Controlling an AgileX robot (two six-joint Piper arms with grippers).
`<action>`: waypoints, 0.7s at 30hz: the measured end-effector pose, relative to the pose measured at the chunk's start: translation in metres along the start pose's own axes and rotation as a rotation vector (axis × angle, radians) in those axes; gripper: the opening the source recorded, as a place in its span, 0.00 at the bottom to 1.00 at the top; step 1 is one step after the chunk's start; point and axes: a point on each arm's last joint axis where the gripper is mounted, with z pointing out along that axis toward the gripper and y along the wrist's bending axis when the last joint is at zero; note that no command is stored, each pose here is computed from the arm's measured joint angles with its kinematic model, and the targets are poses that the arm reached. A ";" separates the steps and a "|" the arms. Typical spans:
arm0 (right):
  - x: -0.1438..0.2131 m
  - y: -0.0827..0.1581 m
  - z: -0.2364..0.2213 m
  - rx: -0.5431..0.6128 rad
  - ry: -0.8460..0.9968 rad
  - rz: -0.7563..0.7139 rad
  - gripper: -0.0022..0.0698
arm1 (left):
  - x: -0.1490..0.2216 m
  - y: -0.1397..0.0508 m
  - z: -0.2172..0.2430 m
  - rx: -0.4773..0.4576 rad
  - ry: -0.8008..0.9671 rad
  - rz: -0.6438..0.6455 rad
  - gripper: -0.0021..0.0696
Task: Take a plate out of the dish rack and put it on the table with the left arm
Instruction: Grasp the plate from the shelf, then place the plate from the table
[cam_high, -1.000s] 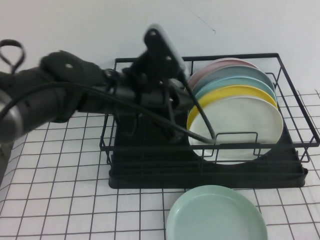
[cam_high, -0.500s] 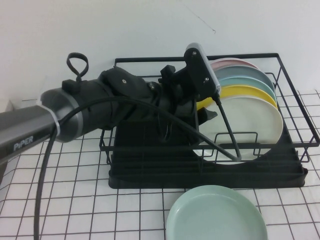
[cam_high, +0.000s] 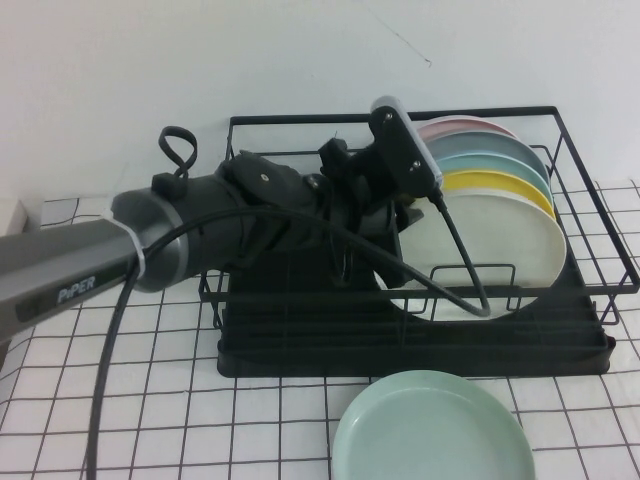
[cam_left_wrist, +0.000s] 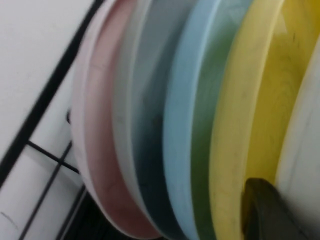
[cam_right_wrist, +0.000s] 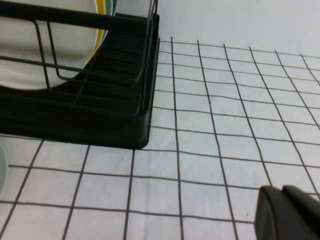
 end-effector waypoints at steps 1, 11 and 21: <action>0.000 0.000 0.000 0.000 0.000 0.000 0.02 | -0.003 0.001 -0.004 -0.009 -0.010 -0.002 0.09; 0.000 0.000 0.000 0.000 0.000 0.000 0.02 | -0.068 0.024 -0.088 -0.180 -0.238 -0.119 0.08; 0.000 0.000 0.000 0.000 0.000 0.000 0.02 | -0.106 -0.005 -0.159 0.177 -0.360 -0.445 0.08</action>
